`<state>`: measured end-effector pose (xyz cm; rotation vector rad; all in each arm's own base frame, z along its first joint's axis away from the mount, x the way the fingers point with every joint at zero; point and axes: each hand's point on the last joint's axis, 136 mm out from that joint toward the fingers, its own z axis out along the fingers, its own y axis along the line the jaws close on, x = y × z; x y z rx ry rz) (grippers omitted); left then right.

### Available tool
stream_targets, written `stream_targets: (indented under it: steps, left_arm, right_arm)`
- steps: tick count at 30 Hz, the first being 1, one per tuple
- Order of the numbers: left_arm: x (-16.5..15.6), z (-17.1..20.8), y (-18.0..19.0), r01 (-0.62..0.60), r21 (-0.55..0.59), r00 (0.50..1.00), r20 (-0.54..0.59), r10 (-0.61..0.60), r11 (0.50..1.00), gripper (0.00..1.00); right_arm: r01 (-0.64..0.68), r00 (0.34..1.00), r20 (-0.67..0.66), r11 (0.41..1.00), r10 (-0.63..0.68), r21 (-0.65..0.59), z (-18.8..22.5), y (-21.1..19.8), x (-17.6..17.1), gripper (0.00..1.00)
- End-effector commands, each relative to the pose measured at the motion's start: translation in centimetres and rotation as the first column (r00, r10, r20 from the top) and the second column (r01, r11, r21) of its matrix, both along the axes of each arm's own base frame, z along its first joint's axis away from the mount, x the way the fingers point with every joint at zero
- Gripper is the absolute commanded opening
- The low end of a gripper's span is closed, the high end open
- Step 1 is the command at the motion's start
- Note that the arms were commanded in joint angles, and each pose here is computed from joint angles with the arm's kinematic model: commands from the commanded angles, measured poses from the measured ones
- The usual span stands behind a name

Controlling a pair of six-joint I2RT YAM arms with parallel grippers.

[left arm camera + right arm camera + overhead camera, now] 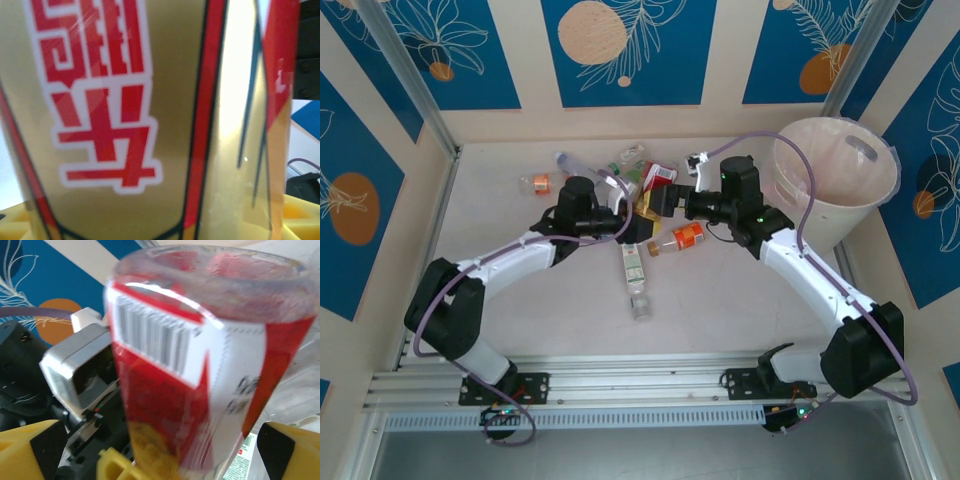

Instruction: Put the plastic bottles in the bin

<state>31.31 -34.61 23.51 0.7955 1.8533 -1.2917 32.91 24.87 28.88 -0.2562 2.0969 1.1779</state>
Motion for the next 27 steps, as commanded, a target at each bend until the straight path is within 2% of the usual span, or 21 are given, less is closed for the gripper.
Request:
stream_targets:
  steps: [1,4,6,10,13,16,18,19,20,24,26,27]
  left_arm:
    - [-1.3,2.7,-1.3,0.100,-0.082,0.994,0.051,-0.096,0.992,0.00]
    - [-2.0,2.8,-1.7,0.129,-0.073,0.990,0.073,-0.124,0.989,0.00]
    - [-2.5,3.0,-2.2,0.159,-0.081,0.985,0.081,-0.153,0.984,0.00]
    - [-2.4,2.6,-2.8,0.174,-0.069,0.984,0.052,-0.170,0.982,0.00]
    - [-2.1,2.4,-2.7,0.158,-0.062,0.987,0.052,-0.155,0.986,0.05]
    - [-2.1,2.4,-2.7,0.156,-0.060,0.987,0.059,-0.152,0.986,0.05]
    - [-2.1,2.3,-2.6,0.152,-0.052,0.987,0.056,-0.149,0.987,0.07]
    - [-2.0,2.2,-2.5,0.140,-0.046,0.989,0.056,-0.137,0.989,0.14]
    - [-1.7,2.2,-2.3,0.119,-0.041,0.992,0.055,-0.116,0.992,0.33]
    - [-1.3,2.4,-1.8,0.061,-0.038,0.996,0.072,-0.058,0.997,0.81]
    - [-1.3,2.7,-1.4,0.035,-0.038,0.996,0.084,-0.031,0.999,0.98]
    - [-1.3,2.8,-1.1,0.023,-0.038,0.995,0.093,-0.020,0.999,1.00]
  right_arm:
    - [0.145,0.989,0.006,0.989,-0.145,-0.004,0.1,-1.2,2.2,0.99]
    - [0.217,0.976,-0.016,0.973,-0.216,0.078,0.7,-1.4,3.4,1.00]
    - [0.175,0.984,0.004,0.978,-0.176,0.114,1.8,-0.5,3.7,0.99]
    - [0.033,0.997,0.060,0.994,-0.040,0.107,3.3,0.9,3.1,0.97]
    - [0.036,0.999,0.021,0.998,-0.037,0.060,2.3,0.7,3.0,0.90]
    - [0.070,0.997,0.011,0.997,-0.070,0.024,1.5,0.0,2.9,0.73]
    - [0.083,0.996,0.028,0.996,-0.084,0.023,1.7,-0.4,2.7,0.68]
    - [0.087,0.995,0.039,0.996,-0.088,0.023,1.8,-0.5,2.6,0.64]
    - [0.091,0.995,0.050,0.996,-0.092,0.025,2.1,-0.6,2.5,0.61]
    - [0.146,0.987,0.060,0.989,-0.146,0.008,2.2,-1.5,2.9,0.55]
    - [0.165,0.984,0.070,0.986,-0.165,0.007,2.4,-2.0,3.0,0.53]
    - [0.173,0.982,0.074,0.985,-0.173,0.006,2.6,-2.3,3.0,0.53]
